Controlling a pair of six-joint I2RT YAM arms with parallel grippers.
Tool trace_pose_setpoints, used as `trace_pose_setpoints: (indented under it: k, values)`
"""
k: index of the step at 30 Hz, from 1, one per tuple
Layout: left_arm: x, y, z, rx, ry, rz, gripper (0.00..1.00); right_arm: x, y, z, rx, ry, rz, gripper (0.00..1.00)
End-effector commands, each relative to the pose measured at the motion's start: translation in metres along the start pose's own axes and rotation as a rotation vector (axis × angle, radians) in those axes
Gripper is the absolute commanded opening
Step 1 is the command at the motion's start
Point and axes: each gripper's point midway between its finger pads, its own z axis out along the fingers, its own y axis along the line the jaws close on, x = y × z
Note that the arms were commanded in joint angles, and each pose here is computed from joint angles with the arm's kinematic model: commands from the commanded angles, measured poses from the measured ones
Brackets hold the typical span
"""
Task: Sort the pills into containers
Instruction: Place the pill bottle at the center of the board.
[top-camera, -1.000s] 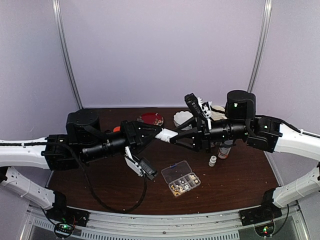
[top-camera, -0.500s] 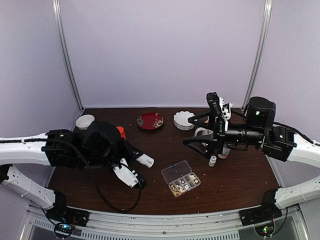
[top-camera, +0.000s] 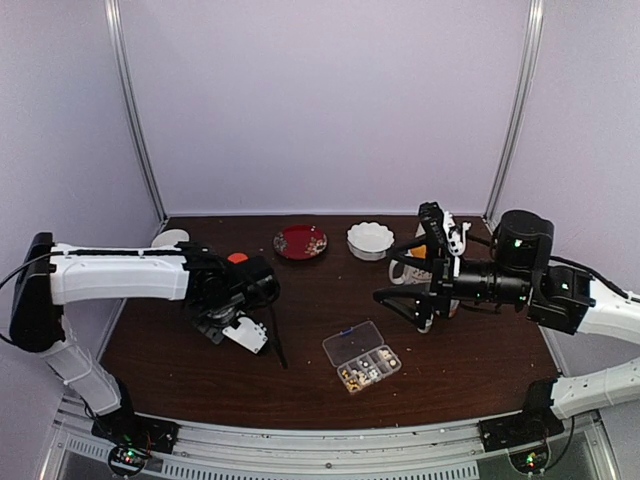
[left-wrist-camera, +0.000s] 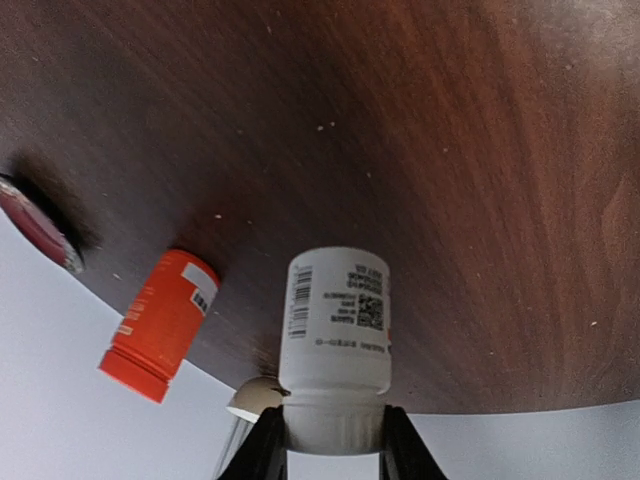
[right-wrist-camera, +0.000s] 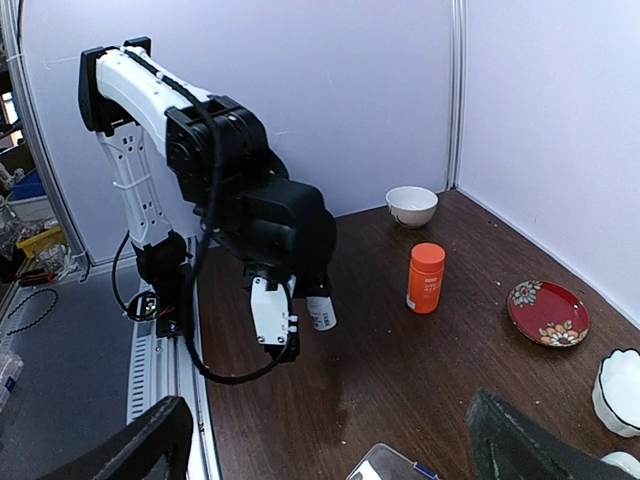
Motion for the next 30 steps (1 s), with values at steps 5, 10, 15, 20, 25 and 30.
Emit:
trace_pose_setpoints:
  k: [5,10,15,20,25,30]
  values:
    - [0.019,-0.002,0.024,0.262,0.103,-0.182,0.00,-0.009,0.001,-0.012,0.006,-0.068,-0.006,1.00]
    - [0.028,-0.009,0.035,0.397,0.151,-0.226,0.00,-0.009,0.002,-0.016,0.005,-0.071,-0.009,1.00]
    - [0.016,-0.007,0.041,0.470,0.123,-0.277,0.08,-0.007,0.002,-0.018,0.011,-0.075,-0.015,1.00]
    - [0.019,0.000,0.049,0.481,0.157,-0.328,0.06,-0.007,0.003,-0.018,0.002,-0.079,-0.018,1.00]
    - [0.013,0.000,0.049,0.498,0.123,-0.350,0.63,-0.007,0.004,-0.016,-0.008,-0.067,-0.016,1.00]
    - [0.008,0.008,0.043,0.474,0.074,-0.386,0.98,-0.006,0.004,-0.017,-0.002,-0.071,-0.014,1.00]
